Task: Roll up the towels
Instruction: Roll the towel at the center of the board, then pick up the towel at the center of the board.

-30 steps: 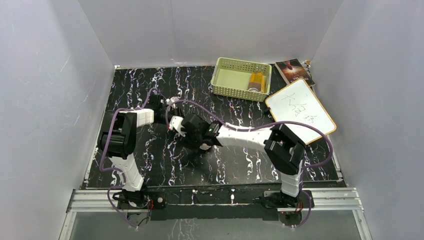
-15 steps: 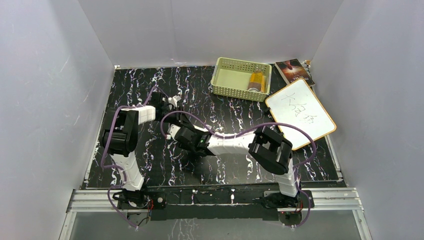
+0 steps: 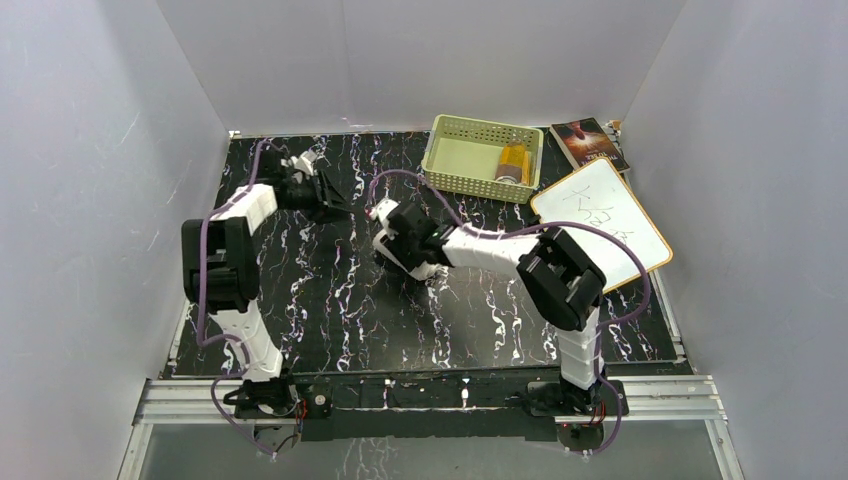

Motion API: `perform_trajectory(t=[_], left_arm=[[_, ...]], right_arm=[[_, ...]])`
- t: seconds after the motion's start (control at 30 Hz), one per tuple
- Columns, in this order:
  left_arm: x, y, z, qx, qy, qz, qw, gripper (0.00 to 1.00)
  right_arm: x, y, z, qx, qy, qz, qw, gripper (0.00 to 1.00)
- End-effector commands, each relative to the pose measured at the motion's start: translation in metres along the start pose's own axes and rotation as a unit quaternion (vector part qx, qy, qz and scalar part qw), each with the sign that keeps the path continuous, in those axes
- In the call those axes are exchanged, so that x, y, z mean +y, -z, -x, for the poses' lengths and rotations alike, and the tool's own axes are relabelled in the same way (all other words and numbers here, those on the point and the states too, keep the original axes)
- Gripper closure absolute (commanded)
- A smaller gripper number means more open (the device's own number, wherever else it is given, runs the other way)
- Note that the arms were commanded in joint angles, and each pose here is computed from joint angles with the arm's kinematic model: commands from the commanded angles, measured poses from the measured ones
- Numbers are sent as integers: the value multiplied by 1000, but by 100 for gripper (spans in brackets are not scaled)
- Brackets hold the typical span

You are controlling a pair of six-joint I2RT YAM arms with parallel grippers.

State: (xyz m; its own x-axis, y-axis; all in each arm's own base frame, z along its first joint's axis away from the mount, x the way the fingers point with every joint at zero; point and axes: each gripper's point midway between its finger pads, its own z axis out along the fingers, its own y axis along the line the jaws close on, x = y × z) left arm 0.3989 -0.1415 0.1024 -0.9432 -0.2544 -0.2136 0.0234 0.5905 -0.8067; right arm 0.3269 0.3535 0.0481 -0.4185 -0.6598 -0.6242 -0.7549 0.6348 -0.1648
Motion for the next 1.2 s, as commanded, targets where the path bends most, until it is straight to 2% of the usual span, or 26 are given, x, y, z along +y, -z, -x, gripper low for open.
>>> perform_trajectory(t=[0.0,0.23,0.37,0.57,0.83,1.0,1.17], left_arm=[[-21,29,2,-33,1,-4,999,62],[-5,24,-38,-15,32,-6,999,64],[2,24,-53,-5,38,-2,999,65],[3,24,-55,-2,33,-1,999,65],[-20,11,-53,6,11,-18,1000,65],[-59,-5,-53,-9,11,-86,996,63],[-93,-47,-61,-20,-6,-146,989,59]], right_arm=[[-6,1,-9,14,-109,72,991,71],[-48,3,-1,-25,-270,116,955,78],[-83,17,17,-69,-320,106,939,81],[-120,41,50,-118,-315,67,939,83],[-125,47,52,-122,-310,62,941,84],[-132,55,58,-133,-295,48,945,84],[-121,52,58,-128,-295,79,944,84]])
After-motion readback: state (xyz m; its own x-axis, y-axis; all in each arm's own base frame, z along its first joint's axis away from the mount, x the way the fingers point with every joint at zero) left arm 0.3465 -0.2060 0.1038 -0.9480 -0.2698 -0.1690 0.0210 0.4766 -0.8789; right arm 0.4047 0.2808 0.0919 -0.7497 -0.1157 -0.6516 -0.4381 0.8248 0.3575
